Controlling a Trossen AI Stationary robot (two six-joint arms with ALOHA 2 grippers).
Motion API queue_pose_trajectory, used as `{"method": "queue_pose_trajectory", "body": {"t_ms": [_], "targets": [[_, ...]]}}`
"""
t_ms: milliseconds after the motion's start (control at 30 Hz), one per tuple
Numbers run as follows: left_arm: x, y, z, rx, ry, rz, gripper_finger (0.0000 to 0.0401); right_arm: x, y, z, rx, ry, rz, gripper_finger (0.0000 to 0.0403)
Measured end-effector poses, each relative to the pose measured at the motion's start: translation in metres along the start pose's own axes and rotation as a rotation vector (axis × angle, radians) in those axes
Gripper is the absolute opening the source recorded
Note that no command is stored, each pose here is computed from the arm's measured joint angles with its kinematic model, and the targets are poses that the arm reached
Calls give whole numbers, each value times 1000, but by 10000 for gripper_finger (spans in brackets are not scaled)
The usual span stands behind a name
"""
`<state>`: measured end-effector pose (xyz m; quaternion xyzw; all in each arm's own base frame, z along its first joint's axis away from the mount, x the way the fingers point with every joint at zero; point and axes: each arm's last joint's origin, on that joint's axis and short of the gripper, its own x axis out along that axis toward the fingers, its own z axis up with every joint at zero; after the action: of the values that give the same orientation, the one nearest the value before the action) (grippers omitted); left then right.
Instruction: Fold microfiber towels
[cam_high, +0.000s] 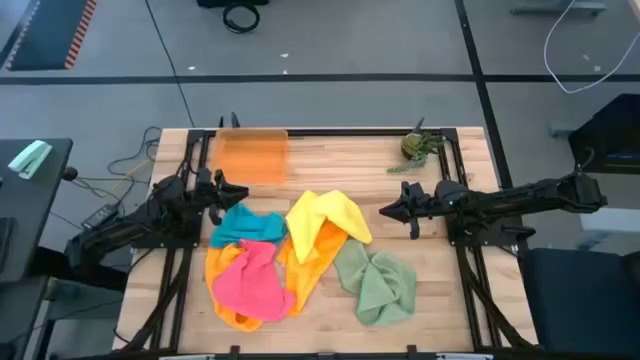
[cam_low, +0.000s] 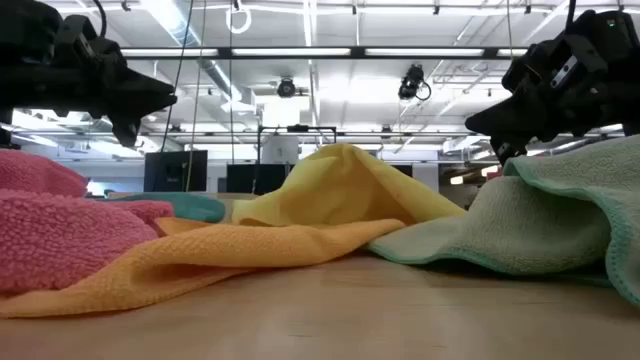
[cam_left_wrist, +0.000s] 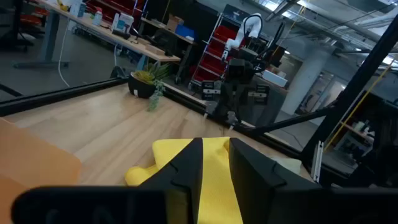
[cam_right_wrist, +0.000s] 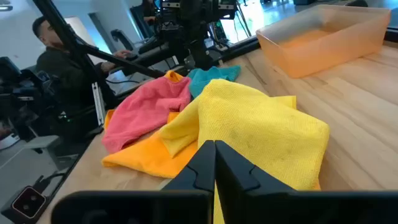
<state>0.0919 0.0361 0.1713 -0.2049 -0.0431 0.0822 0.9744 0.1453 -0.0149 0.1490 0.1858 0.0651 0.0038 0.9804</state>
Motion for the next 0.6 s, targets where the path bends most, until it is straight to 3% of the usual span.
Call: {"method": "queue_pose_trajectory", "body": {"t_ms": [600], "targets": [[0, 0, 0, 0, 0, 1, 86, 0, 0, 0, 0, 0, 0, 14]]}}
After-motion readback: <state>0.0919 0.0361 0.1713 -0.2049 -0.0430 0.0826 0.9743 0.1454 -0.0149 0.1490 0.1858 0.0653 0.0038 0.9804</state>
